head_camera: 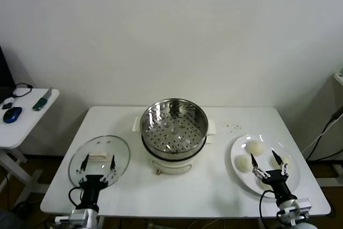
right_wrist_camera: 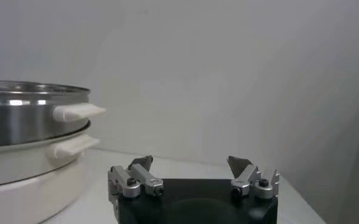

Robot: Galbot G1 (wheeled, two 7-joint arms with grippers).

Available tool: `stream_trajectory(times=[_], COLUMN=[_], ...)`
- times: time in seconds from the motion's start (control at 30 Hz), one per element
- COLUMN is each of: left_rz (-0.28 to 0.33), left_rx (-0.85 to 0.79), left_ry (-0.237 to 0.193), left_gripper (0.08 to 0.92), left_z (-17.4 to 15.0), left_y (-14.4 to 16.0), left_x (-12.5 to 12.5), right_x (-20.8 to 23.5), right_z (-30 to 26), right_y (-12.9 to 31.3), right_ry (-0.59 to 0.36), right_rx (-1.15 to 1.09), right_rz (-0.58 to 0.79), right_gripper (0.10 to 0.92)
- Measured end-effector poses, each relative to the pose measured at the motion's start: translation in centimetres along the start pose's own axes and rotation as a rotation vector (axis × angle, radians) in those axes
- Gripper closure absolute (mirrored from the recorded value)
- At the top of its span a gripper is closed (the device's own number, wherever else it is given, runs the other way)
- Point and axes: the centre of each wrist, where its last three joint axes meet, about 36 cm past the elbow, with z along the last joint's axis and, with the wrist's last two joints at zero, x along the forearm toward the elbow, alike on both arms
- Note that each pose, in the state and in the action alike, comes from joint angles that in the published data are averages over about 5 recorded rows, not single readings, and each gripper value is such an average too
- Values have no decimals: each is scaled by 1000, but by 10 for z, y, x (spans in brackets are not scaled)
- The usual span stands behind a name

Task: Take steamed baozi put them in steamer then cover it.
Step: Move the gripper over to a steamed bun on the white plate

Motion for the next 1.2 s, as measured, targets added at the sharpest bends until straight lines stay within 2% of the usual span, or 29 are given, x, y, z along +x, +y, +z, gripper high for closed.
stream_trajectory(times=[0.13, 0.37, 0.57, 0.77, 0.97, 1.2], left_rz=[2, 23, 40, 35, 28, 19], left_rx=[0, -2, -10, -16, -17, 15], left_ry=[0, 0, -3, -2, 6, 14], left_gripper=[177, 177, 177, 177, 177, 177], left_z=[0, -1, -1, 2, 4, 0], left_y=[-1, -2, 0, 3, 6, 4], left_x=[0, 3, 4, 1, -1, -3], right_x=[-15, -62, -111, -161, -206, -248], right_z=[-13, -52, -92, -127, -151, -163], right_y=[-17, -75, -122, -147, -156, -157], right_ry=[45, 175, 331, 504, 657, 803], right_rx=[81, 332, 574, 790, 941, 1047], right_rz=[-72, -322, -561, -748, -859, -925], right_gripper=[200, 200, 200, 200, 200, 200])
